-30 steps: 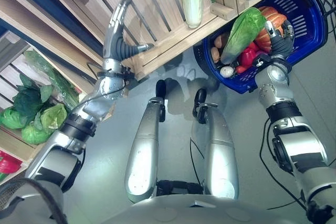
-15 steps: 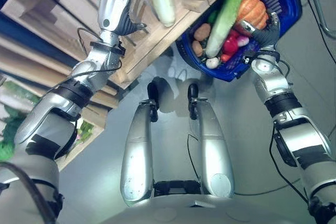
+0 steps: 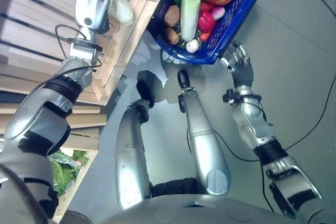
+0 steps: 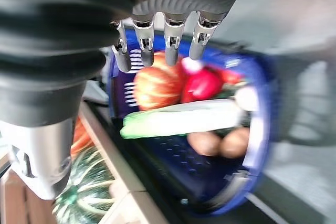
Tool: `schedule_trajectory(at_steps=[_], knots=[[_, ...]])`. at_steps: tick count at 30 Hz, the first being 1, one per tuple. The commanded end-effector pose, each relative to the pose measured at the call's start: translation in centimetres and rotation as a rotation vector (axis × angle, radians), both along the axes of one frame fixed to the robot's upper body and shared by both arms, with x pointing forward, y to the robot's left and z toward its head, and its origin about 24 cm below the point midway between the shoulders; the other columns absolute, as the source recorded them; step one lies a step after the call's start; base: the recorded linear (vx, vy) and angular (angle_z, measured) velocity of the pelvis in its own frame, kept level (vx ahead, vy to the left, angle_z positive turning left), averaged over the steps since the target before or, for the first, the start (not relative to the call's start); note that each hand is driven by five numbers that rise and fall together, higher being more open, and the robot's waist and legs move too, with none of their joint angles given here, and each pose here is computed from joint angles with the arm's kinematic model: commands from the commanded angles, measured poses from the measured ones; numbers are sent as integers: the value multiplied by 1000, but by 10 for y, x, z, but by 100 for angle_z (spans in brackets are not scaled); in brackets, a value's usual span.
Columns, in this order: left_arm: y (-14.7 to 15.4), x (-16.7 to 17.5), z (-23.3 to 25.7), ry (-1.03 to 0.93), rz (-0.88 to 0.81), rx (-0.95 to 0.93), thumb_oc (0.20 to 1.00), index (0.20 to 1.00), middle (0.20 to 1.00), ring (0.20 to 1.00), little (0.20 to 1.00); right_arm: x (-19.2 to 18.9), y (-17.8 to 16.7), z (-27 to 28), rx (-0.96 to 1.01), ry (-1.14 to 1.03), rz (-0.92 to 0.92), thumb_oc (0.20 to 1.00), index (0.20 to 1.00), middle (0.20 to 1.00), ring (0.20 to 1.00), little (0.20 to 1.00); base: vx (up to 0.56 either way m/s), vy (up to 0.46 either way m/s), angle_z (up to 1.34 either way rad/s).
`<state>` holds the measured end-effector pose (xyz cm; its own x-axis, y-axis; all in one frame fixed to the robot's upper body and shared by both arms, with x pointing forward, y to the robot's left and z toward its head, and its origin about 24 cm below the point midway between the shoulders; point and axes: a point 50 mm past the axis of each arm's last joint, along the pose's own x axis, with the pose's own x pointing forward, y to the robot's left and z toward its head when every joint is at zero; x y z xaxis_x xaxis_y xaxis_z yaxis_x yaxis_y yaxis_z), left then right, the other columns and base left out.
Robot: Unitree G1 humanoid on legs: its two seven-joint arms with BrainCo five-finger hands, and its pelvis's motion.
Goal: Pick up fruits and vegetables into the basket
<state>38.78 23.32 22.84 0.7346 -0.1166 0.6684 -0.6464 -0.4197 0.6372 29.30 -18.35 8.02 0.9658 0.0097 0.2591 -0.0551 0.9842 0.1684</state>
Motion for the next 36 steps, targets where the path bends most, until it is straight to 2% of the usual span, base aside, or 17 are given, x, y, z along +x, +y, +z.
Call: schedule_trajectory(at_steps=[1,8,15,21,30,36], knots=[[14,-2,22,-104,102,49,1000,1000,1000,1000,1000,-9,5,18,79,-127,68,1000,1000,1000,1000,1000,-8,52,-13],[7,1,45,-154,146,124,1000,1000,1000,1000,1000,-10,8,22,126,-123,84,1000,1000,1000,1000,1000,-2,12,-3],[15,6,40,-29,325,69,1000,1000,1000,1000,1000,-7,15,27,155,-131,79,1000,1000,1000,1000,1000,0,0,0],[18,8,38,28,390,51,1000,1000,1000,1000,1000,-5,16,28,183,-120,68,1000,1000,1000,1000,1000,0,0,0],[13,6,32,54,335,118,1000,1000,1000,1000,1000,-9,16,25,191,-102,74,1000,1000,1000,1000,1000,0,0,0],[8,-8,41,-162,117,76,1000,1000,1000,1000,1000,-17,16,22,209,-108,66,1000,1000,1000,1000,1000,3,-11,3]])
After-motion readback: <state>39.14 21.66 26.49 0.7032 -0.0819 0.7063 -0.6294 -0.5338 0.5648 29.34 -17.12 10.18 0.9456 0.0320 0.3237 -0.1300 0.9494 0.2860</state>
